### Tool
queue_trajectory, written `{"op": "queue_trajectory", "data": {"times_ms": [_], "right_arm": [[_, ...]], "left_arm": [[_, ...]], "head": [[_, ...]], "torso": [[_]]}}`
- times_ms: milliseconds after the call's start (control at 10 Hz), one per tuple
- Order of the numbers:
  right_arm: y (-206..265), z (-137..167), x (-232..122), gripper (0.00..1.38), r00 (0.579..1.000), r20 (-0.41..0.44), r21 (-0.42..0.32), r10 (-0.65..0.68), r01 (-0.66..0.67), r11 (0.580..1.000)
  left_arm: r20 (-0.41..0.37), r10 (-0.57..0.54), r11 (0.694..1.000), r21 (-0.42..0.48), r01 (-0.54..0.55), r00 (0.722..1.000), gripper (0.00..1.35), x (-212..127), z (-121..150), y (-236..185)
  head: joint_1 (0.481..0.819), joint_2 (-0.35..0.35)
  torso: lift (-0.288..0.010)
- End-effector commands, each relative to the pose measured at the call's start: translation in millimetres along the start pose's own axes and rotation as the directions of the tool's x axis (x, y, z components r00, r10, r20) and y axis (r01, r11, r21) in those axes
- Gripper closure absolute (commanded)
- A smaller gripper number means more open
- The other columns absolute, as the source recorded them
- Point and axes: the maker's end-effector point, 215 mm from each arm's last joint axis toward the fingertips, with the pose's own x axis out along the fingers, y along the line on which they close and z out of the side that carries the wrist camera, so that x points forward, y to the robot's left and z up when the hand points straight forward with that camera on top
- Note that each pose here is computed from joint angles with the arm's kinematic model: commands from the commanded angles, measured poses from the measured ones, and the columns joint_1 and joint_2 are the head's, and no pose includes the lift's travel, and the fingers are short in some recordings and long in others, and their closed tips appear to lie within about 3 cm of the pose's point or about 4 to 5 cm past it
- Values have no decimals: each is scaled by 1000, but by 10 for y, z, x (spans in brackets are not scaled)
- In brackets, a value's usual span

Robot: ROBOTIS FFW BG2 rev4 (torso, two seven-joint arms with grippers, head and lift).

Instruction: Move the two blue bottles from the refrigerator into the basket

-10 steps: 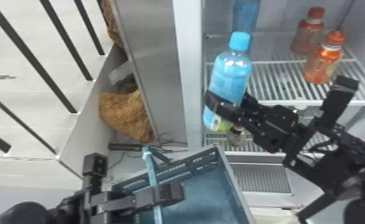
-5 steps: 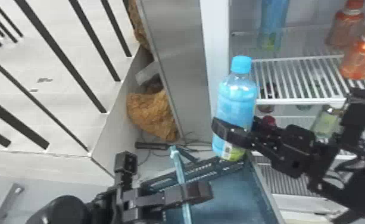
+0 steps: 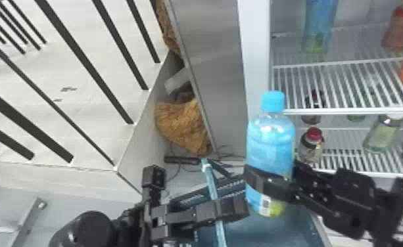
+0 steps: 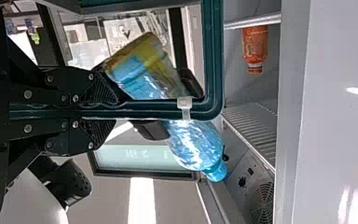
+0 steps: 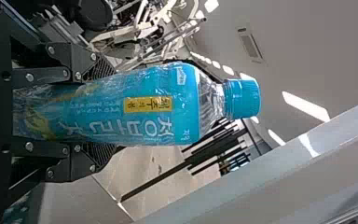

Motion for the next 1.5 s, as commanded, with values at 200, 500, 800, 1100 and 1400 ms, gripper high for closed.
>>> {"op": "queue_trajectory", "data": {"times_ms": [200, 500, 800, 1100, 1400], "right_arm": [[-132, -293, -192, 1182, 996, -66, 32, -64, 66, 997], [-335, -533, -96, 1139, 995, -73, 74, -66, 72, 995], [-332, -556, -88, 418, 995, -77, 79, -63, 69, 994], [-293, -430, -125, 110, 994, -77, 26, -78, 80, 996], [-479, -163, -380, 124, 985, -33, -61, -171, 169, 984]], "left_arm": [[-6, -17, 1000, 4, 17, 1000, 1197, 35, 16, -42], [-18, -46, 999, -4, 46, 999, 1197, 106, -8, -88], [-16, -48, 999, -2, 48, 999, 1197, 102, -3, -95], [-17, -44, 999, 1, 44, 999, 1197, 96, 10, -95], [-16, -43, 999, -1, 43, 999, 1197, 90, 11, -91]], "head": [[695, 267], [695, 247], [695, 249], [695, 250], [695, 224]], "torso": [[-10], [-10], [-10], [-10], [-10]]}}
